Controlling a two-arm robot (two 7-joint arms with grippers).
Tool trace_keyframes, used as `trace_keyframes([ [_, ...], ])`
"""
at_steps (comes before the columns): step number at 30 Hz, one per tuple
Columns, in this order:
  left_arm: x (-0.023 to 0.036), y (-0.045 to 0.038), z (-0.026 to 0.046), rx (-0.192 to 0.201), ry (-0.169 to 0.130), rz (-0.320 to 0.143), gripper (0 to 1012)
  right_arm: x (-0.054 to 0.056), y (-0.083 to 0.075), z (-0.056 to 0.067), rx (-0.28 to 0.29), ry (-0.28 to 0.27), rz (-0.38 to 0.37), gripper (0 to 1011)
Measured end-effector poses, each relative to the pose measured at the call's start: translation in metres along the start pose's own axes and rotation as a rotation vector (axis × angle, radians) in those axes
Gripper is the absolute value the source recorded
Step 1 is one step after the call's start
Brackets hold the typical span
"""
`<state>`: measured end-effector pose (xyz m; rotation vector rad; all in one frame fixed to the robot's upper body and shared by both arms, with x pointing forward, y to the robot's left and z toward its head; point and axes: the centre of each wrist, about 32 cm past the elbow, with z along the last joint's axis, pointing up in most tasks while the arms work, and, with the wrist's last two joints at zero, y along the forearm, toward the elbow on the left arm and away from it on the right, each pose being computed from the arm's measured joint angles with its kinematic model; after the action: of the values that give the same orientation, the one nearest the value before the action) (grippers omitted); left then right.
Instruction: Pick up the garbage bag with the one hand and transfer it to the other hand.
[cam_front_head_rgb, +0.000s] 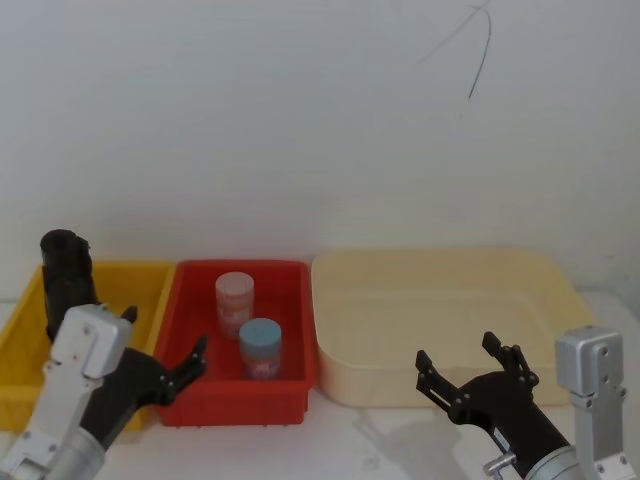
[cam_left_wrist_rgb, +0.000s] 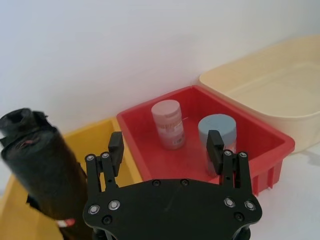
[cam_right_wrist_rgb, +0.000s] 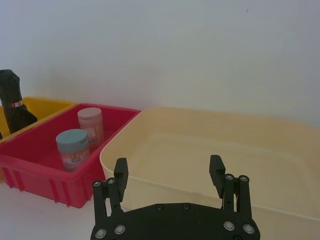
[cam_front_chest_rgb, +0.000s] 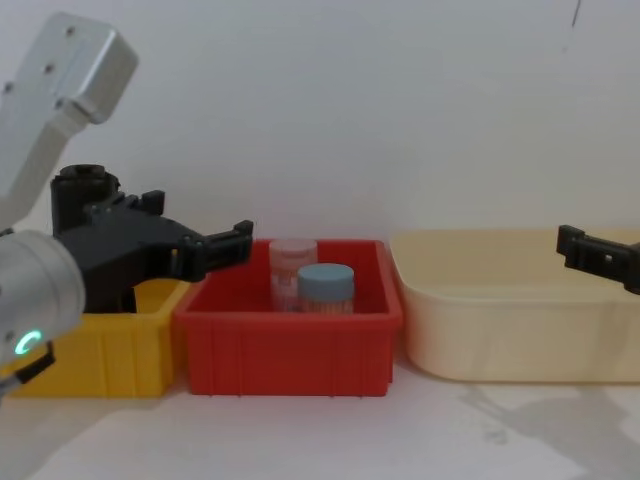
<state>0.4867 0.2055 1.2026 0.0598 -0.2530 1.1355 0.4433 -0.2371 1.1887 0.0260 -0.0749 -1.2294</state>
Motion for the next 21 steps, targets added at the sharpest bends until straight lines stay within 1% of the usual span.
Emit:
trace_keyframes([
  [2,0.0023,0.0060,-0.0011,0.005,0.011,0.007,1001,0.000,0.000,0.000,0.000,0.000,0.000,1000],
  [6,0.0053,0.0137,-0.0022,0.014,0.023,0.015,1001,0.000,0.000,0.000,0.000,0.000,0.000,1000],
  [7,0.0074,0.0181,-0.0029,0.020,0.030,0.021,1001,0.000,0.000,0.000,0.000,0.000,0.000,1000],
  [9,0.0089,0.0210,-0.0032,0.024,0.036,0.026,1001,0.000,0.000,0.000,0.000,0.000,0.000,999],
  [10,0.0109,0.0249,-0.0036,0.031,0.044,0.032,1001,0.000,0.000,0.000,0.000,0.000,0.000,999],
  [11,0.0117,0.0264,-0.0038,0.033,0.047,0.035,1001,0.000,0.000,0.000,0.000,0.000,0.000,1000],
  [12,0.0136,0.0299,-0.0043,0.040,0.054,0.042,1001,0.000,0.000,0.000,0.000,0.000,0.000,999],
  [15,0.0171,0.0338,-0.0042,0.048,0.063,0.054,1001,0.000,0.000,0.000,0.000,0.000,0.000,1000],
  [16,0.0196,0.0365,-0.0044,0.055,0.071,0.064,1001,0.000,0.000,0.000,0.000,0.000,0.000,999],
  [17,0.0207,0.0374,-0.0045,0.058,0.074,0.068,1001,0.000,0.000,0.000,0.000,0.000,0.000,999],
  [18,0.0233,0.0391,-0.0045,0.064,0.079,0.077,1001,0.000,0.000,0.000,0.000,0.000,0.000,1000],
  [21,0.0274,0.0408,-0.0043,0.072,0.088,0.091,1001,0.000,0.000,0.000,0.000,0.000,0.000,1000],
])
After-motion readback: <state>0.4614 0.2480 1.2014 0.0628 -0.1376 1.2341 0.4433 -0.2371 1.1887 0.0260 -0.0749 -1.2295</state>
